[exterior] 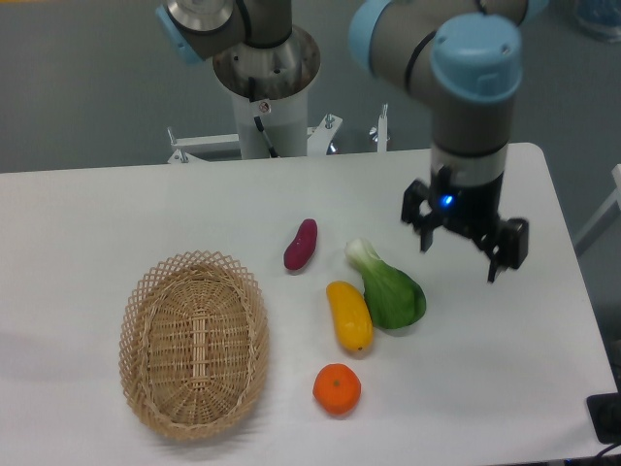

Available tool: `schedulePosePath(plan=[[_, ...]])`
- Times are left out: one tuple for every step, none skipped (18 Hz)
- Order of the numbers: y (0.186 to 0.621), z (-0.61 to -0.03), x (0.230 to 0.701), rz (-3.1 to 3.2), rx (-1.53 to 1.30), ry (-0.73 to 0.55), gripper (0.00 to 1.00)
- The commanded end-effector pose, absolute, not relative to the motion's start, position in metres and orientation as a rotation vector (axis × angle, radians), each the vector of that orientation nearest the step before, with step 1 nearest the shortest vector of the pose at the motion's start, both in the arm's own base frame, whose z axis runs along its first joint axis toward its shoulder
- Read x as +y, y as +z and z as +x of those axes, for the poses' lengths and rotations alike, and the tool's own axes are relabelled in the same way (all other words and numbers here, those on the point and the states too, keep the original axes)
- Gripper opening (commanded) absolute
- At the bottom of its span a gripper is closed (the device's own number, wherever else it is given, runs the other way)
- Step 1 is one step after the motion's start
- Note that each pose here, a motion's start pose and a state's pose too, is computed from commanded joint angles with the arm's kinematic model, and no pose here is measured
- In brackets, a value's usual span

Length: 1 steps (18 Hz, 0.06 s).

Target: Place the orange on the table

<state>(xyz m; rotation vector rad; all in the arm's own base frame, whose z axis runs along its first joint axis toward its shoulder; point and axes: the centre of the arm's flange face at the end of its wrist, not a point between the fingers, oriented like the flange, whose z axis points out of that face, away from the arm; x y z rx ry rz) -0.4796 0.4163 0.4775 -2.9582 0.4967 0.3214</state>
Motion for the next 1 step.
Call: schedulePosePath(plan=[[0.4768,-0.4791,0.4162,-2.960,0.497,0.312,1.00]])
